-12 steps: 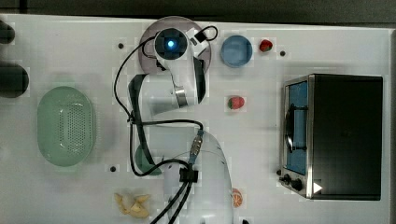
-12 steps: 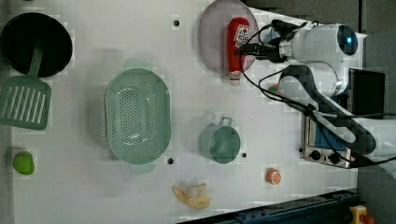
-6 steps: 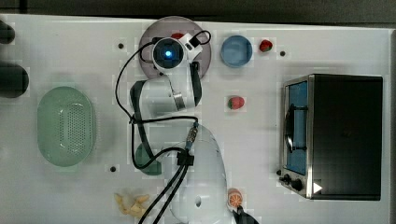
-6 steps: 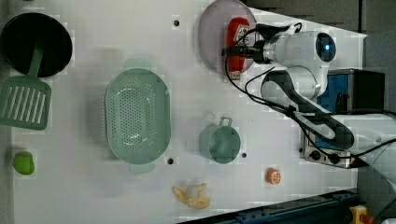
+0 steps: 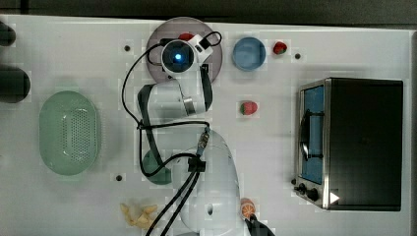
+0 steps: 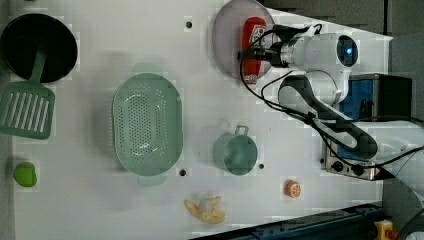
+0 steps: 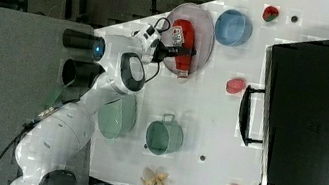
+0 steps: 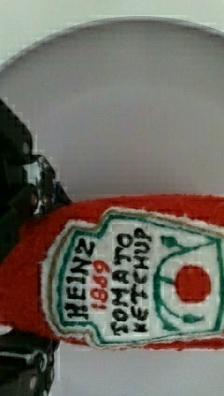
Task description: Pick ketchup from plate and place it on table.
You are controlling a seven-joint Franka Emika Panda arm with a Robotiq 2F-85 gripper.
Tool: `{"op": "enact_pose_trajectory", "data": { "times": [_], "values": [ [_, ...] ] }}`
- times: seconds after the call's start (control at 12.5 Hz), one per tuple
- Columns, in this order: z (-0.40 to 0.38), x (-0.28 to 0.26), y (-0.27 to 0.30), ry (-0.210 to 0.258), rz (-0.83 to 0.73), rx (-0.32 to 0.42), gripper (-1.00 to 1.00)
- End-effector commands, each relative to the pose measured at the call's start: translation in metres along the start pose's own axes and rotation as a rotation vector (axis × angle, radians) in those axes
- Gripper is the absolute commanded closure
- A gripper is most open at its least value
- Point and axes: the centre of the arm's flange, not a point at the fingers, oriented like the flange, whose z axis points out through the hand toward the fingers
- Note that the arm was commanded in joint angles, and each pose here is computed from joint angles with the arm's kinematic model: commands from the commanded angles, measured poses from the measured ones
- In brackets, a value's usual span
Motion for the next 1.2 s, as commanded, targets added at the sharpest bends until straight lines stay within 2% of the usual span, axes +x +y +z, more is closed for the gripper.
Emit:
{"op": "enact_pose_trajectory", "data": {
  "times": [0.08, 0.24, 0.4, 0.56, 0.8, 0.96, 1.2],
  "values": [
    [-0.048, 0.028, 0.011, 0.096, 0.019, 0.009, -0.24],
    [-0.096, 0.042, 0.022, 0.149, 0.035, 0.002, -0.24],
    [-0.147, 0.049, 0.035, 0.162, 0.052, -0.021, -0.24],
    [-0.194, 0.047, 0.046, 0.114, 0.102, -0.025, -0.24],
    [-0.256, 0.035, 0.066, 0.025, 0.222, 0.035, -0.24],
    [-0.288, 0.023, 0.085, -0.014, 0.253, 0.016, -0.24],
    [-0.314, -0.013, 0.113, -0.106, 0.296, -0.022, -0.24]
  ]
}}
